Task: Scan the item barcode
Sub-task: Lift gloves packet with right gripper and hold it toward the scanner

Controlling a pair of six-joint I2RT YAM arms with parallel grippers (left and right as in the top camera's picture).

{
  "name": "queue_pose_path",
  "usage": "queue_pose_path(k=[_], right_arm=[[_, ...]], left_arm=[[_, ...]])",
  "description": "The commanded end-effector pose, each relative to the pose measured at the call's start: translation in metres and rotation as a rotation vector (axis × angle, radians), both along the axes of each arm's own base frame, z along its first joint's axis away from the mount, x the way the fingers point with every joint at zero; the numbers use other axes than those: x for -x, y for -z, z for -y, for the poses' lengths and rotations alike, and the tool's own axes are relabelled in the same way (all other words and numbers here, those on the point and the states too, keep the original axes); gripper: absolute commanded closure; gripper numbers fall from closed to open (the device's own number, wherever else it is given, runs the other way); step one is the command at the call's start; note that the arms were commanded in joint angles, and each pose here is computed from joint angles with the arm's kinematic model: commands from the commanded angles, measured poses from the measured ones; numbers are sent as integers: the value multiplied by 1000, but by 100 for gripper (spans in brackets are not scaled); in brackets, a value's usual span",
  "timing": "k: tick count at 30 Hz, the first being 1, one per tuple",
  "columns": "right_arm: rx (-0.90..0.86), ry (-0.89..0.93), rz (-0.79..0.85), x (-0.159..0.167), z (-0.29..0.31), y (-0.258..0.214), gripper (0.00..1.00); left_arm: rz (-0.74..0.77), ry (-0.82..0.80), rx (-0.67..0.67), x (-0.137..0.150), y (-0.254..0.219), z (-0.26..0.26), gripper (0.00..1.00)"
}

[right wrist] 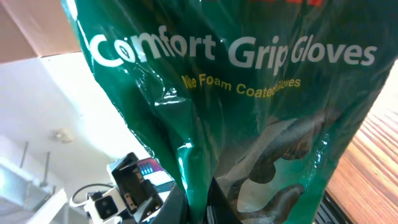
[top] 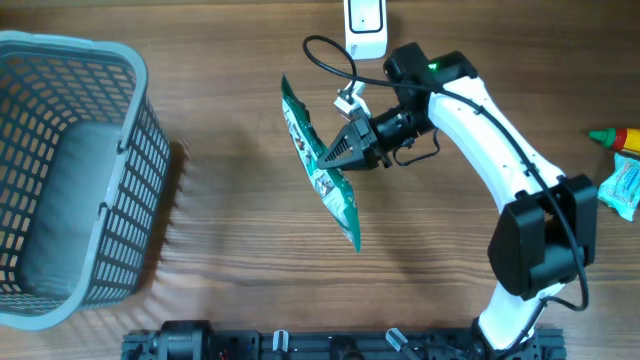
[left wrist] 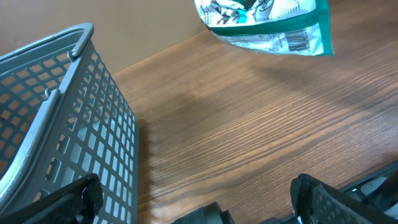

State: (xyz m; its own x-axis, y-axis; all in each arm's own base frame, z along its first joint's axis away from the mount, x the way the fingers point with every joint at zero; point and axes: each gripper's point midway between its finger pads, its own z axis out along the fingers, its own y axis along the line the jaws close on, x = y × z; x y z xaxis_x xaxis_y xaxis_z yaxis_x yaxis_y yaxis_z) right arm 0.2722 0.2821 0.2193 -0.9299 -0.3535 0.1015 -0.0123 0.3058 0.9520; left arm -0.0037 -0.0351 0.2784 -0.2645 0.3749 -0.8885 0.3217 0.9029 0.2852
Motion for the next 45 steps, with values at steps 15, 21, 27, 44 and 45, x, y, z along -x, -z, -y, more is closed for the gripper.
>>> queue_pose_path(k=[15,21,27,44,45], right_arm=[[-42,86,-508,9,-6,-35,96],[-36,90,-521,8,-5,-35,96],[9,89,-495,9,-4,-26,96],[56,-89,175,2,8,26,96],[11,-93,192,3,5,20,96]], left_arm=[[6,3,-6,0,0,0,0],[7,3,-6,0,-1,0,0],[6,3,-6,0,0,0,0],[7,3,-6,0,-1,0,0],[7,3,-6,0,-1,0,0]])
